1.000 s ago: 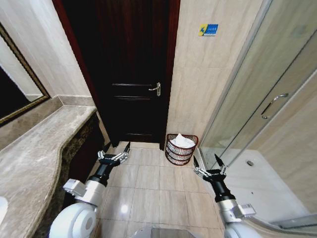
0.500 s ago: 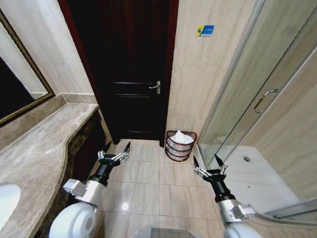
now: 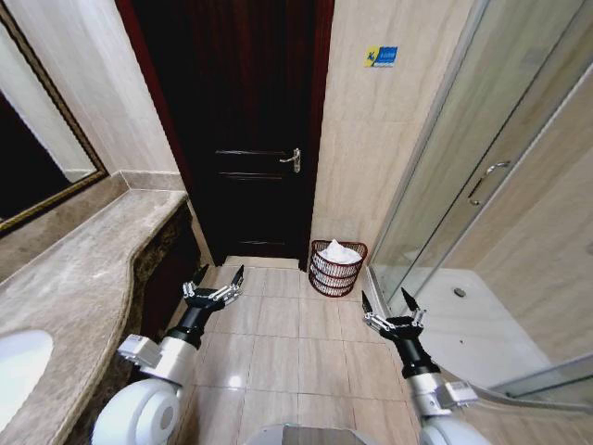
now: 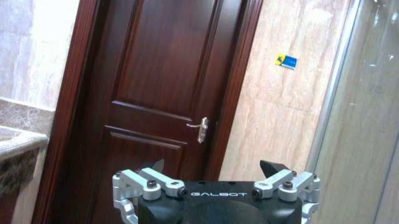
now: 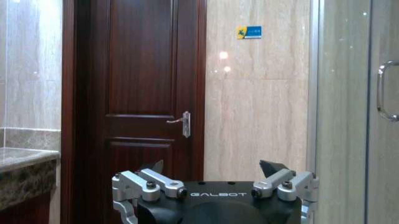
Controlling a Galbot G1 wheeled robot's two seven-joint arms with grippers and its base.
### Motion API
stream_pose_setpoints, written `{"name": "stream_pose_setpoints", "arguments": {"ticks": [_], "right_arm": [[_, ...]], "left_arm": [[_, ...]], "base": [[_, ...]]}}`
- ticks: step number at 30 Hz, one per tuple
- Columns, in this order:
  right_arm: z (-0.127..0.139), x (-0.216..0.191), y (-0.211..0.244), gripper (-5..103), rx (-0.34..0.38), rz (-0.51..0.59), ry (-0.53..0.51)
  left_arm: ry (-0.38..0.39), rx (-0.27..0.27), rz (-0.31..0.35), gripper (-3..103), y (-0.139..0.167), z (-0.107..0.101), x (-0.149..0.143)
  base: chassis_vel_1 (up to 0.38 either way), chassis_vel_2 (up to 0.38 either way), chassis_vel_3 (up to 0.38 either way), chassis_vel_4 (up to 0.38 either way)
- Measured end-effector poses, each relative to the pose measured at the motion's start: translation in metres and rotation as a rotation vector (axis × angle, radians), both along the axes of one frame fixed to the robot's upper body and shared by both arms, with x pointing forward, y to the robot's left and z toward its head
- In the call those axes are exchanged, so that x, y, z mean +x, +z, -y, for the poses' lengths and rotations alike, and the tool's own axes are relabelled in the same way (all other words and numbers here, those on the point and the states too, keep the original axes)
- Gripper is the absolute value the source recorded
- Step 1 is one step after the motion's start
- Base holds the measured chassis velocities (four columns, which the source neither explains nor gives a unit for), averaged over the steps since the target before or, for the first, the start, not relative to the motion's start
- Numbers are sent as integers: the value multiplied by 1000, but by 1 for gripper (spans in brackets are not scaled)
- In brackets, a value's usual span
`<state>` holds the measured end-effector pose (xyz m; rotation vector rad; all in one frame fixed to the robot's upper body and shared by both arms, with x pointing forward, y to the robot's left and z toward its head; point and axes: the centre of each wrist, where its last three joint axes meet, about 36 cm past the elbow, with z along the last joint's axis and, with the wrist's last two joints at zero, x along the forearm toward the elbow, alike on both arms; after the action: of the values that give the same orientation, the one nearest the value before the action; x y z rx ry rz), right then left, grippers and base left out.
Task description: Discard the used towel into the hamper.
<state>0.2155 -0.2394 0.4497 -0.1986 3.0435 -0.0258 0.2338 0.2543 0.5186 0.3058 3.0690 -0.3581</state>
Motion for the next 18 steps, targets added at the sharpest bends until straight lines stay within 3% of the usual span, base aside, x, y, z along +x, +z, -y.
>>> {"name": "stream_pose_setpoints", "arguments": {"ticks": [18], "right_arm": [[0, 0, 0, 100, 0, 0, 0]], "left_arm": [[0, 0, 0, 100, 0, 0, 0]], "base": [[89, -91, -97, 91]]}}
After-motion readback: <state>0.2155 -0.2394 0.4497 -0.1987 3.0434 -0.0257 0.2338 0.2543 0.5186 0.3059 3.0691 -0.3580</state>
